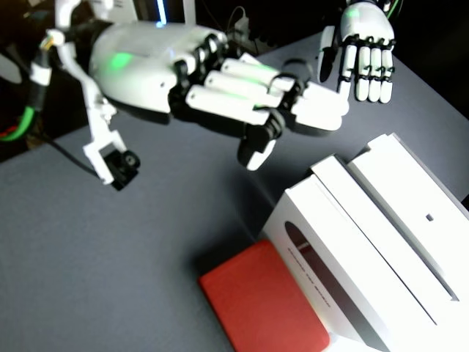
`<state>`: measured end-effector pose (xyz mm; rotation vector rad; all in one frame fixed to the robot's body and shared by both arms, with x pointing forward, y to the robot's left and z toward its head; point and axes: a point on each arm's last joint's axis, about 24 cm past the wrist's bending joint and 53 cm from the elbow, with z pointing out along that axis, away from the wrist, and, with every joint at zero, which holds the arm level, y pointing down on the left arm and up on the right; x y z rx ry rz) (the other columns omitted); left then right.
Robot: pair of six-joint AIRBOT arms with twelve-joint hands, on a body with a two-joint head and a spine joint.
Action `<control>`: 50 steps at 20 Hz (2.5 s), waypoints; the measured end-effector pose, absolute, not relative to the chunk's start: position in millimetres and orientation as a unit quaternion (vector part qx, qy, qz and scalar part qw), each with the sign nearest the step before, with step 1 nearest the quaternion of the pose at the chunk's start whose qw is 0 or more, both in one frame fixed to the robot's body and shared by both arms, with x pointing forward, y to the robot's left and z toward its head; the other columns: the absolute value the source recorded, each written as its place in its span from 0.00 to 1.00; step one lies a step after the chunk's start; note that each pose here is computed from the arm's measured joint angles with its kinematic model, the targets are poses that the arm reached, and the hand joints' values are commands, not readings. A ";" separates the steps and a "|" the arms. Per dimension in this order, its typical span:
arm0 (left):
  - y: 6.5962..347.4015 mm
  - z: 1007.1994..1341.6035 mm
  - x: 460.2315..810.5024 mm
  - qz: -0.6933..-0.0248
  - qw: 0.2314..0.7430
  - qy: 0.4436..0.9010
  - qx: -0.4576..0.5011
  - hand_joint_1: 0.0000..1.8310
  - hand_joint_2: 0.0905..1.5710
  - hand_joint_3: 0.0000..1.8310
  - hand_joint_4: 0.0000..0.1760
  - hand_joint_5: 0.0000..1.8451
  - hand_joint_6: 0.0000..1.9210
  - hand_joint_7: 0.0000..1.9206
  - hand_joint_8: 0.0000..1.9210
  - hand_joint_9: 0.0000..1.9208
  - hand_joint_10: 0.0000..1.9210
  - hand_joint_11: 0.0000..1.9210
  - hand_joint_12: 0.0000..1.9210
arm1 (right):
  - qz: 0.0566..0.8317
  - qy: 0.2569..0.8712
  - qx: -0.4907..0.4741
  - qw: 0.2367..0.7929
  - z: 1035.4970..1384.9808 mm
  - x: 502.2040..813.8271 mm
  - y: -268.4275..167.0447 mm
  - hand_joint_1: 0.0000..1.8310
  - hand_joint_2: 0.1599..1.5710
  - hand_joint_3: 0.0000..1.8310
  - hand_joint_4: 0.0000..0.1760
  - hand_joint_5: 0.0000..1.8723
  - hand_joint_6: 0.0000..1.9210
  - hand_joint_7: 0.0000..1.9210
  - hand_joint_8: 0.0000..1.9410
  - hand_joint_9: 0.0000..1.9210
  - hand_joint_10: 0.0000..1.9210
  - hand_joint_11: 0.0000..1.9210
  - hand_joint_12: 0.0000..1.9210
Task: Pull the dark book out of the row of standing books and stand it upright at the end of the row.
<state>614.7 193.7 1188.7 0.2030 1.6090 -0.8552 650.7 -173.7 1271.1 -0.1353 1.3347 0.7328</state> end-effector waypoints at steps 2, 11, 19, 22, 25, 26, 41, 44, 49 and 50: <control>193.9 1189.0 614.9 -0.370 0.609 0.696 0.087 0.30 0.87 0.00 0.00 0.14 0.00 0.02 0.00 0.01 0.00 0.00 0.00 | 0.327 0.608 -0.053 0.721 1269.9 660.6 -175.6 0.14 0.80 0.01 0.00 0.29 0.05 0.02 0.01 0.00 0.00 0.00 1.00; 194.8 1188.8 615.8 -0.369 0.609 0.696 0.086 0.31 0.87 0.00 0.00 0.14 0.00 0.01 0.00 0.00 0.00 0.00 0.00 | 0.309 0.638 -0.046 0.704 1254.2 684.6 -165.5 0.15 0.79 0.00 0.00 0.06 0.41 0.00 0.00 0.00 0.00 0.00 1.00; 194.2 1188.2 615.8 -0.370 0.609 0.696 0.086 0.31 0.87 0.00 0.00 0.15 0.00 0.03 0.00 0.02 0.00 0.00 0.01 | 0.317 0.639 -0.053 0.698 1251.9 685.5 -153.0 0.11 0.78 0.00 0.00 0.15 0.30 0.00 0.00 0.00 0.00 0.00 1.00; 194.1 1188.3 615.7 -0.370 0.609 0.696 0.086 0.31 0.87 0.00 0.00 0.15 0.00 0.03 0.00 0.02 0.00 0.00 0.02 | 0.315 0.645 -0.059 0.694 1248.4 685.7 -151.4 0.14 0.78 0.00 0.00 0.19 0.26 0.04 0.01 0.00 0.00 0.00 1.00; 194.3 1188.3 615.8 -0.370 0.609 0.696 0.086 0.32 0.86 0.00 0.00 0.16 0.00 0.03 0.00 0.02 0.00 0.00 0.05 | 0.313 0.645 -0.061 0.695 1248.2 685.7 -151.3 0.10 0.79 0.00 0.00 0.18 0.24 0.02 0.00 0.00 0.00 0.00 1.00; 194.3 1188.3 615.8 -0.370 0.609 0.696 0.085 0.32 0.86 0.00 0.00 0.16 0.00 0.03 0.00 0.02 0.00 0.00 0.03 | 0.313 0.645 -0.061 0.694 1248.1 685.7 -151.3 0.10 0.79 0.00 0.00 0.18 0.24 0.02 0.00 0.00 0.00 0.00 1.00; 195.2 1187.1 615.5 -0.369 0.608 0.697 0.085 0.34 0.85 0.00 0.00 0.15 0.00 0.02 0.00 0.02 0.00 0.00 0.06 | 0.313 0.651 -0.048 0.690 1245.8 688.0 -156.0 0.12 0.82 0.00 0.00 0.06 0.27 0.00 0.00 0.00 0.00 0.00 1.00; 195.2 1187.2 615.5 -0.370 0.608 0.697 0.085 0.34 0.85 0.00 0.00 0.15 0.00 0.03 0.00 0.02 0.00 0.00 0.10 | 0.310 0.651 -0.044 0.691 1245.2 688.2 -161.1 0.14 0.81 0.00 0.00 0.09 0.29 0.01 0.00 0.00 0.00 0.00 1.00; 195.8 1187.1 615.4 -0.370 0.609 0.697 0.083 0.35 0.85 0.00 0.00 0.16 0.00 0.03 0.00 0.03 0.00 0.00 0.10 | 0.310 0.652 -0.039 0.691 1245.6 688.0 -163.1 0.14 0.81 0.00 0.00 0.19 0.22 0.04 0.00 0.00 0.00 0.00 1.00; 196.0 1186.7 615.5 -0.369 0.608 0.698 0.083 0.34 0.85 0.00 0.00 0.16 0.00 0.03 0.00 0.02 0.00 0.00 0.09 | 0.310 0.652 -0.040 0.691 1245.4 688.0 -163.1 0.14 0.81 0.00 0.00 0.21 0.19 0.04 0.00 0.00 0.00 0.00 1.00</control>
